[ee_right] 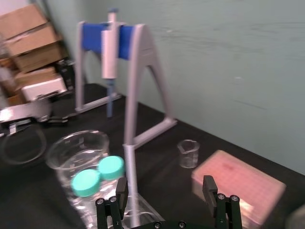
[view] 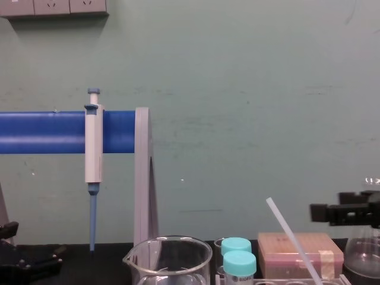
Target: Pick up the stirring rod with one hand, then place it down.
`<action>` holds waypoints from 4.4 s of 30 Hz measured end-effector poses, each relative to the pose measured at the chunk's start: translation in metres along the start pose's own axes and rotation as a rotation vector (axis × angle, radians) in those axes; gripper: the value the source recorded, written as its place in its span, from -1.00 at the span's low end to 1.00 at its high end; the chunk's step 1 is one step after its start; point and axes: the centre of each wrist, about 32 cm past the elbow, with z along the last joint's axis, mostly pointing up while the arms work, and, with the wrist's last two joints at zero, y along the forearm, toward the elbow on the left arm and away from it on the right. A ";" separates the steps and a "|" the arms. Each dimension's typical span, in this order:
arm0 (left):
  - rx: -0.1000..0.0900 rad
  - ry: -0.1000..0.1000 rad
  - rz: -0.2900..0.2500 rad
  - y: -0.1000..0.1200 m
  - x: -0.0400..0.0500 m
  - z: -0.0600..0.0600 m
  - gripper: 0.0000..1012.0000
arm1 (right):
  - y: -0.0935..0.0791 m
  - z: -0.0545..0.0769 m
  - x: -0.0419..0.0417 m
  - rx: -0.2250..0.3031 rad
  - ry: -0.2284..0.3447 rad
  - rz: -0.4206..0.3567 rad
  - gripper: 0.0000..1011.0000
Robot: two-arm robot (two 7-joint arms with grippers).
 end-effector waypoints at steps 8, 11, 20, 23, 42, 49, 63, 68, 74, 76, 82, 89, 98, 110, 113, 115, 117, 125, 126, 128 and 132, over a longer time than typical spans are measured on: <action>0.000 0.000 0.000 0.000 0.0000 0.000 0.98 | 0.019 0.005 -0.0038 -0.045 -0.059 0.101 0.98; 0.000 0.000 0.000 0.000 0.0000 0.000 0.98 | 0.025 0.005 -0.0049 -0.060 -0.076 0.117 0.98; 0.000 0.000 0.000 0.000 0.0000 0.000 0.98 | 0.042 0.004 -0.0080 -0.092 -0.104 0.134 0.98; 0.000 0.000 0.000 0.000 0.0000 0.000 0.98 | 0.046 0.003 -0.0092 -0.105 -0.108 0.133 0.98; 0.000 0.000 0.000 0.000 0.0000 0.000 0.98 | 0.051 0.002 -0.0115 -0.120 -0.109 0.110 0.95; 0.000 0.000 0.000 0.000 0.0000 0.000 0.98 | 0.050 0.002 -0.0113 -0.119 -0.108 0.112 0.67; 0.000 0.000 0.000 0.000 0.0000 0.000 0.98 | 0.050 0.002 -0.0110 -0.119 -0.106 0.113 -0.22; 0.000 0.000 0.000 0.000 0.0000 0.000 0.98 | 0.050 0.002 -0.0110 -0.119 -0.105 0.113 -0.54; 0.000 0.000 0.000 0.000 0.0000 0.000 0.98 | 0.050 0.002 -0.0110 -0.119 -0.105 0.114 -0.84; 0.000 0.000 0.000 0.000 0.0000 0.000 0.98 | 0.050 0.002 -0.0110 -0.119 -0.105 0.114 -0.86; 0.000 0.000 0.000 0.000 0.0000 0.000 0.98 | 0.050 0.001 -0.0112 -0.113 -0.099 0.114 -0.86; 0.000 0.000 0.000 0.000 0.0000 0.000 0.98 | 0.046 -0.006 -0.0140 -0.042 -0.059 0.113 -0.86; 0.000 0.000 0.000 0.000 0.0000 0.000 0.98 | 0.037 -0.019 -0.0172 0.051 -0.037 0.105 -0.86; 0.000 0.000 0.000 0.000 0.0000 0.000 0.98 | 0.022 -0.038 -0.0190 0.182 -0.093 0.065 -0.86; 0.000 0.000 0.000 0.000 0.0000 0.000 0.98 | 0.021 -0.040 -0.0200 0.216 -0.087 0.063 -0.86; 0.000 0.000 0.000 0.000 0.0000 0.000 0.98 | 0.020 -0.041 -0.0207 0.237 -0.081 0.062 -0.86; 0.000 0.000 0.000 0.000 0.0000 0.000 0.98 | 0.020 -0.041 -0.0209 0.247 -0.077 0.062 -0.86; 0.000 0.000 0.000 0.000 0.0000 0.000 0.98 | 0.018 -0.026 -0.0154 0.312 -0.084 0.049 -0.86; 0.000 0.000 0.000 0.000 0.0000 0.000 0.98 | 0.018 -0.023 -0.0137 0.321 -0.086 0.046 -0.86; 0.000 0.000 0.000 0.000 0.0000 0.000 0.98 | 0.017 -0.013 -0.0084 0.351 -0.095 0.036 -0.86; 0.000 0.000 0.000 0.000 0.0000 0.000 0.98 | 0.017 0.002 0.0002 0.396 -0.110 0.021 -0.86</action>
